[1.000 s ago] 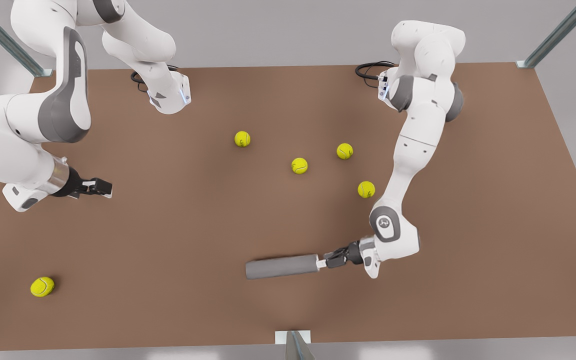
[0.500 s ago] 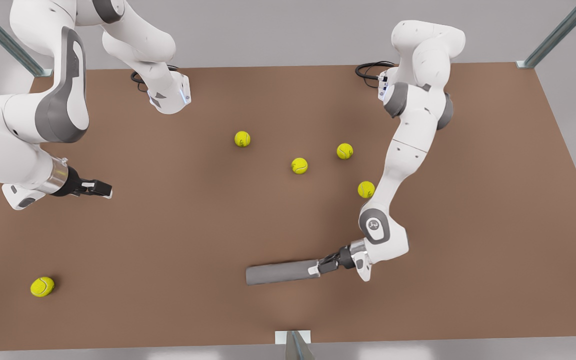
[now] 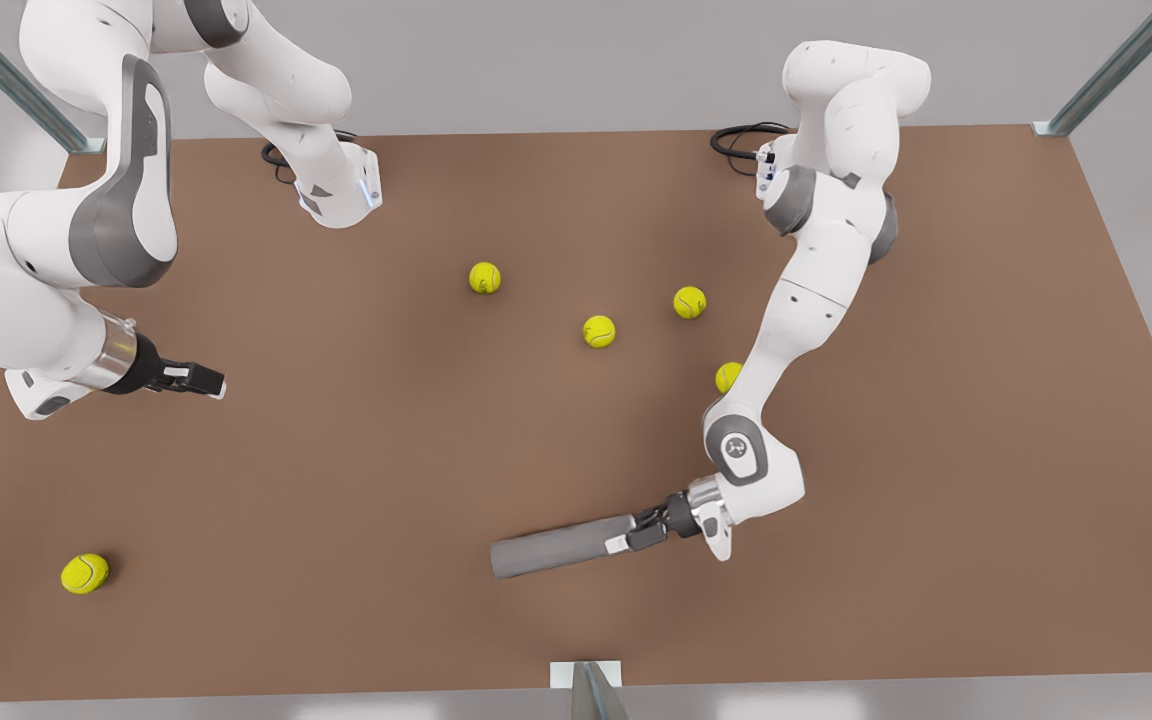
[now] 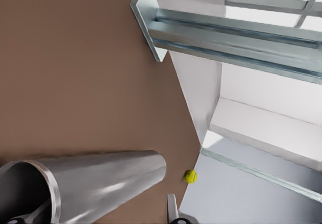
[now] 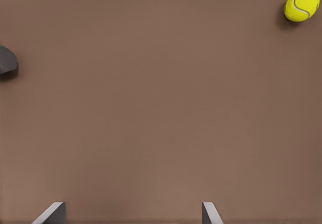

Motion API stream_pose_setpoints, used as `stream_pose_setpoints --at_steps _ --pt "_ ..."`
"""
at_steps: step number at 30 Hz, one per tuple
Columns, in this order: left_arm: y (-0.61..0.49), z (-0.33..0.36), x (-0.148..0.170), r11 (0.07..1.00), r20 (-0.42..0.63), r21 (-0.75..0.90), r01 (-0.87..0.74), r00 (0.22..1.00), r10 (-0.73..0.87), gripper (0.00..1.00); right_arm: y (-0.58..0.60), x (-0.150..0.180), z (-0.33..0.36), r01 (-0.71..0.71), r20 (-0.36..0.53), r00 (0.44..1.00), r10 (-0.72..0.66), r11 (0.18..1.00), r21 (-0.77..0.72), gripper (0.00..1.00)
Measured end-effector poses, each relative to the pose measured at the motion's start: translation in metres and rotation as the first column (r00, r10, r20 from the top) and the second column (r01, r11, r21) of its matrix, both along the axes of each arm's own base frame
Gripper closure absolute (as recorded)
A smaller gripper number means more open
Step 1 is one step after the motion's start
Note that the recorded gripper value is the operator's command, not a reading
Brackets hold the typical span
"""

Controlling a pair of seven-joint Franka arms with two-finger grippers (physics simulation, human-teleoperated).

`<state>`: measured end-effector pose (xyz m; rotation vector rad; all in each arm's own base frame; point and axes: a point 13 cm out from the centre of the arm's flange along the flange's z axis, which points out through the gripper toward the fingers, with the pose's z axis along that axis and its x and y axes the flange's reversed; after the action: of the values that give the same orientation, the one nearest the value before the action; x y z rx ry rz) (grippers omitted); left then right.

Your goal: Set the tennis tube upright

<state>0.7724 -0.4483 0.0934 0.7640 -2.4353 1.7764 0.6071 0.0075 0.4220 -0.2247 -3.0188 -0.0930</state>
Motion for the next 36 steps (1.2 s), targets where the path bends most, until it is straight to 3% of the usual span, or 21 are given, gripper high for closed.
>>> stream_pose_setpoints --at_steps 10,11,12,13,17,25,30,36 --pt "0.006 0.031 0.019 0.996 -0.010 -0.071 -0.062 0.998 0.061 0.05 0.002 0.002 -0.001 0.009 0.003 1.000 -0.009 1.000 0.000 0.00" --pt "0.005 0.032 0.019 0.995 -0.009 -0.073 -0.063 0.998 0.062 0.15 0.002 0.002 0.000 0.009 0.003 1.000 -0.009 1.000 0.000 0.00" --pt "0.005 0.033 0.019 0.995 -0.009 -0.074 -0.064 0.998 0.063 0.37 0.002 0.002 0.000 0.010 0.004 1.000 -0.010 1.000 0.000 0.00" --pt "0.004 0.033 0.019 0.995 -0.010 -0.075 -0.065 0.998 0.065 0.49 0.002 0.002 0.000 0.011 0.004 1.000 -0.011 1.000 0.000 0.00" --pt "0.005 0.034 0.020 0.995 -0.015 -0.076 -0.070 0.998 0.069 0.77 0.002 0.002 -0.001 0.013 0.003 1.000 -0.013 1.000 0.000 0.00" --pt "0.008 0.040 0.023 0.994 -0.027 -0.081 -0.078 0.997 0.076 0.79 0.003 0.002 -0.003 0.016 0.001 1.000 -0.016 1.000 0.000 0.00" --pt "0.014 0.106 0.036 0.994 0.018 -0.082 -0.069 0.997 0.071 0.79 0.003 0.003 -0.005 0.017 -0.002 1.000 -0.017 1.000 0.000 0.00" --pt "0.037 0.165 0.030 0.998 0.065 0.067 -0.016 0.998 0.012 0.79 0.003 0.003 -0.007 0.018 -0.004 1.000 -0.018 1.000 0.000 0.00"
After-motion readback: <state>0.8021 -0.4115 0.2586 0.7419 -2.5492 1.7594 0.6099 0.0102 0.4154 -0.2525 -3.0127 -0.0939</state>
